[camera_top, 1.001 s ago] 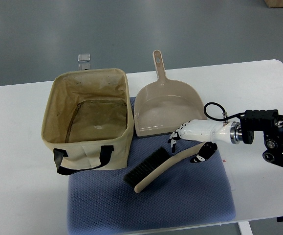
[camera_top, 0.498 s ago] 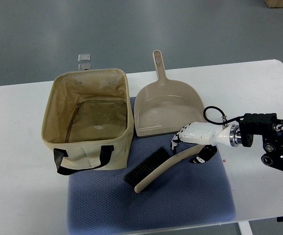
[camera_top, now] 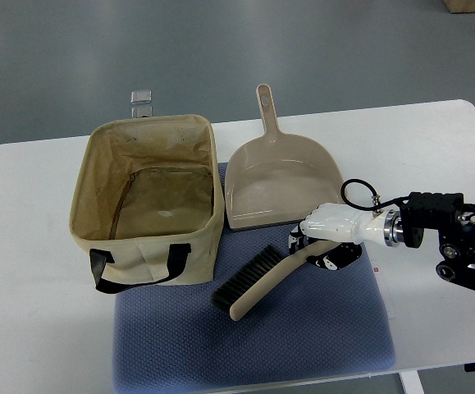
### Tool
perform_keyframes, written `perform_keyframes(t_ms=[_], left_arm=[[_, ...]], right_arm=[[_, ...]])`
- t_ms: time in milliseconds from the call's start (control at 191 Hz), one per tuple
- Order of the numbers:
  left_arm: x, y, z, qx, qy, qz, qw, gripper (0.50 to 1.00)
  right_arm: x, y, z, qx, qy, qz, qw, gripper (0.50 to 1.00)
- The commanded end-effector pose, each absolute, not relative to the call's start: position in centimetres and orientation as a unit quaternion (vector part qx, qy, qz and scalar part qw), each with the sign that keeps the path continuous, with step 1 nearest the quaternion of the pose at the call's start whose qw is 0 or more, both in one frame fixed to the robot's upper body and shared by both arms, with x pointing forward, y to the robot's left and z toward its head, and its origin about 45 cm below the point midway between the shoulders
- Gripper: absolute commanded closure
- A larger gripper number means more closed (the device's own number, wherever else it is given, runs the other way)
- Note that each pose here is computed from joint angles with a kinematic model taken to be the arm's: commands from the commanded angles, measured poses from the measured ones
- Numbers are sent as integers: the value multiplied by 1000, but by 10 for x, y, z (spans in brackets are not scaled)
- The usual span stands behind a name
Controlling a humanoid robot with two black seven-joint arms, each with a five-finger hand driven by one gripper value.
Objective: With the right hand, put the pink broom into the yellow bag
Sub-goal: 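Lower the right hand onto the brush handle and close fingers around it, then lift the brush with the right hand up over the dustpan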
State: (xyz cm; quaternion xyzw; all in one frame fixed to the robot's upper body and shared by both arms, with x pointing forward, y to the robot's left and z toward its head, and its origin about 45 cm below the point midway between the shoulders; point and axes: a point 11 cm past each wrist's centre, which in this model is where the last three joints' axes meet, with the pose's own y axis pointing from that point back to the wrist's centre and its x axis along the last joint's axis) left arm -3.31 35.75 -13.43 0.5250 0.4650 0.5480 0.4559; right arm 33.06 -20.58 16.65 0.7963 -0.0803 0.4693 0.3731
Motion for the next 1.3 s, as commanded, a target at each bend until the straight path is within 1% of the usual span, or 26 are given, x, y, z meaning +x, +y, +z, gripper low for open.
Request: perform_keyframes(t_ms=[0, 152, 361, 733, 948, 1111, 1294], left_arm=[[-33, 357, -134, 525, 465, 548, 456, 500], [-33, 358, -134, 525, 465, 548, 455, 500], [-33, 357, -134, 525, 465, 548, 456, 500], [-33, 358, -134, 525, 465, 548, 455, 500], [-33, 357, -134, 525, 465, 548, 456, 500], [-33, 357, -134, 525, 465, 548, 456, 500], [-33, 358, -134, 525, 465, 548, 456, 500]], right_arm=[[334, -206, 169, 793, -93, 478, 367, 1000], [341, -213, 179, 785, -115, 488, 364, 1000], [362, -239, 214, 762, -168, 509, 364, 1000], [383, -300, 273, 697, -227, 560, 386, 1000], [396, -339, 332, 657, -290, 577, 389, 1000], [404, -348, 370, 638, -324, 587, 379, 1000], [413, -333, 401, 627, -330, 610, 355, 1000]])
